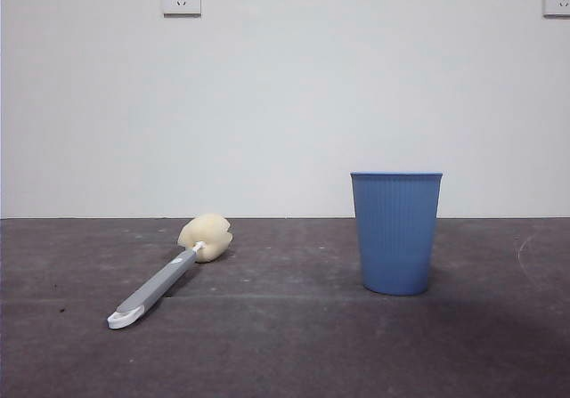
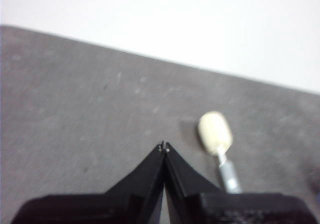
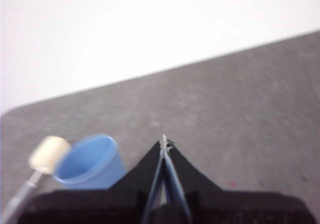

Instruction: Pick up the cup brush,pick up the cup,insert the brush into the cup,clean the cup,put the cup brush back,put the cup back to the fixed position on the table

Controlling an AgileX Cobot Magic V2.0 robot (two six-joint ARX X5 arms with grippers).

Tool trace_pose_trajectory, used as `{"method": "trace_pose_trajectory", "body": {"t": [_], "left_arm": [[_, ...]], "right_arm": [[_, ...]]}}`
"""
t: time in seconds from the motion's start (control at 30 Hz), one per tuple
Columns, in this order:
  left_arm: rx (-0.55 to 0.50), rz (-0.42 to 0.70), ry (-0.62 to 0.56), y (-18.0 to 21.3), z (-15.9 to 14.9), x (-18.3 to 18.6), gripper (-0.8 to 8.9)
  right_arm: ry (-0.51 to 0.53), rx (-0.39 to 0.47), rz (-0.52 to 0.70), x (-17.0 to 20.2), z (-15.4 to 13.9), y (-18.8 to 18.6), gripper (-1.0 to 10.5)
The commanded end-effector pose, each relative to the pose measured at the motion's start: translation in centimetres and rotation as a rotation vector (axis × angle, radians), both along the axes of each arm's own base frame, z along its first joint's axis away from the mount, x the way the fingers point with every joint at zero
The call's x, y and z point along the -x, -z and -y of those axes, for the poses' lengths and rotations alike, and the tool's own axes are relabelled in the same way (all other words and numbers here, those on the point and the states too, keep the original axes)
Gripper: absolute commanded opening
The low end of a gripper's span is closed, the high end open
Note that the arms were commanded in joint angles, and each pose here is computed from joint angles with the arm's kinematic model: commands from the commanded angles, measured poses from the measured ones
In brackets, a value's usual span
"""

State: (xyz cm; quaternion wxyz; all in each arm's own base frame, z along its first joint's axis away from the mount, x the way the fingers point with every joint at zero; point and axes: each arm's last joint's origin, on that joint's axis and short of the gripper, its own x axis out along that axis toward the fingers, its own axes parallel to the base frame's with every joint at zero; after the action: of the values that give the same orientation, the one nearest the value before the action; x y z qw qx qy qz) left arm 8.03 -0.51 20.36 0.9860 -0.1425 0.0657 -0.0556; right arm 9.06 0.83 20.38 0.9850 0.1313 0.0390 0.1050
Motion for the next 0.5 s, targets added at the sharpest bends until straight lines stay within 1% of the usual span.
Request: {"method": "trace_pose_trajectory", "body": {"t": [0.03,0.1,0.2,0.3,0.37,0.47,0.5], "left_arm": [[0.04,-0.012,0.033,-1.6,0.1,0.5,-0.06],[0.038,-0.048,0.057,-2.9,0.1,1.1,-0.06],[0.04,-0.105,0.09,-4.9,0.2,2.1,-0.06],[0.046,-0.154,0.158,-6.9,0.4,2.9,-0.06],[0.035,-0.197,0.217,-8.2,0.5,3.3,-0.06],[0.004,-0.268,0.277,-9.8,0.6,3.9,-0.06],[-0.007,-0.286,0.29,-10.3,0.7,4.1,-0.06]], "right_arm": [[-0.051,-0.031,-0.007,0.1,-0.2,-2.0,-0.1],[-0.106,-0.025,-0.05,0.2,-0.3,-3.8,-0.1],[-0.176,0.033,-0.113,0.4,-0.5,-6.6,-0.1],[-0.231,0.071,-0.18,0.6,-0.6,-9.3,-0.1],[-0.272,0.101,-0.237,0.8,-0.7,-11.0,-0.1],[-0.336,0.132,-0.316,1.3,-0.8,-13.1,-0.1],[-0.343,0.139,-0.337,1.4,-0.8,-13.6,-0.1]]}}
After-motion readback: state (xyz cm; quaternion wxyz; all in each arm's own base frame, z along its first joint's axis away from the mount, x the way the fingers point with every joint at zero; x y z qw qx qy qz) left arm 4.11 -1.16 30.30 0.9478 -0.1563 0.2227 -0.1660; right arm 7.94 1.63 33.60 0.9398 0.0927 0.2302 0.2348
